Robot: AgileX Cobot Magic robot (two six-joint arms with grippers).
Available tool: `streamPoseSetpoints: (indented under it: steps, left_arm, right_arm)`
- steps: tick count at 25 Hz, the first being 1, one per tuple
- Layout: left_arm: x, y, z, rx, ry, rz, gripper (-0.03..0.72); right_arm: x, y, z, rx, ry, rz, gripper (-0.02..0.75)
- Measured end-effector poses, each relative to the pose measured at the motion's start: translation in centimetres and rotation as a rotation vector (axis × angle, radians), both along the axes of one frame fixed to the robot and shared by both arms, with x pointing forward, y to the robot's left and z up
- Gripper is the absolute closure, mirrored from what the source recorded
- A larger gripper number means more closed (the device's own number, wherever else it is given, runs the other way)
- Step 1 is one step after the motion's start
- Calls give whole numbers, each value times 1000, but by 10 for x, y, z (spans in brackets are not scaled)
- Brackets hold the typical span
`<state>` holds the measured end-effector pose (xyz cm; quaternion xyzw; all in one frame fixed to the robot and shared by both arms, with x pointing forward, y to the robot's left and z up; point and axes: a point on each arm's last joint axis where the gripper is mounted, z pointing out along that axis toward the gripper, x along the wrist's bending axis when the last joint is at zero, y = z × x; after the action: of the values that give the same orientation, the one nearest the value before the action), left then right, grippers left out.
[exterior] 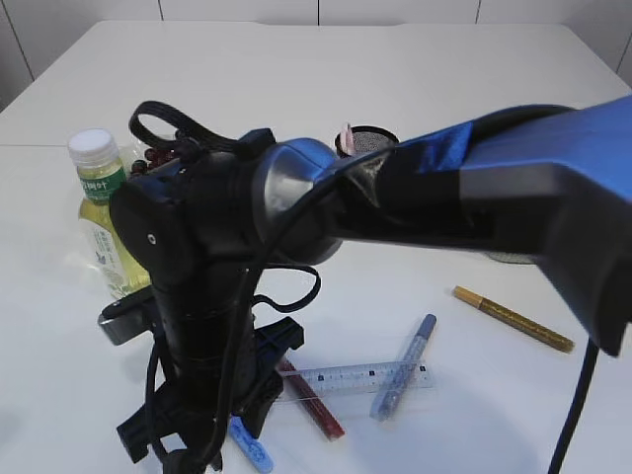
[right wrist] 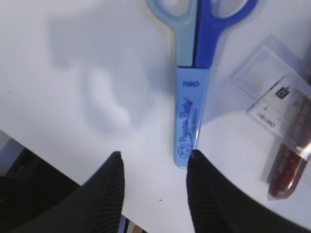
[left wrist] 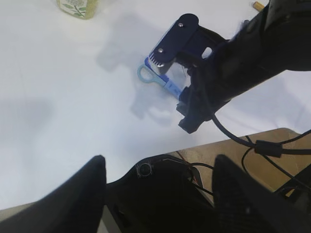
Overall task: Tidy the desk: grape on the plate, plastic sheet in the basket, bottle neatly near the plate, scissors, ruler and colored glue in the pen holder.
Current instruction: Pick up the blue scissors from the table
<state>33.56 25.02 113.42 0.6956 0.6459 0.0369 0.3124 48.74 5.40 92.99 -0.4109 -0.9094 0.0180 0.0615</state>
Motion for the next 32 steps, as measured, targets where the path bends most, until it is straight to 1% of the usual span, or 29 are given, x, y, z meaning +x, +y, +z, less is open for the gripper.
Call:
streamPoseSetpoints:
  steps: [3, 8, 20, 32]
  left_arm:
    - [0, 0, 0, 0, 0, 0, 190]
    - [0, 0, 0, 2, -1, 1, 190]
    - [0, 0, 0, 5, -2, 2, 190]
    - [0, 1, 0, 11, -3, 3, 190]
  right_arm:
    - [3, 3, 1, 6, -14, -8, 390]
    - [8, 3, -3, -19, -43, -19, 390]
    - [9, 4, -17, -54, -44, -15, 390]
    - [11, 3, -18, -64, -55, -11, 390]
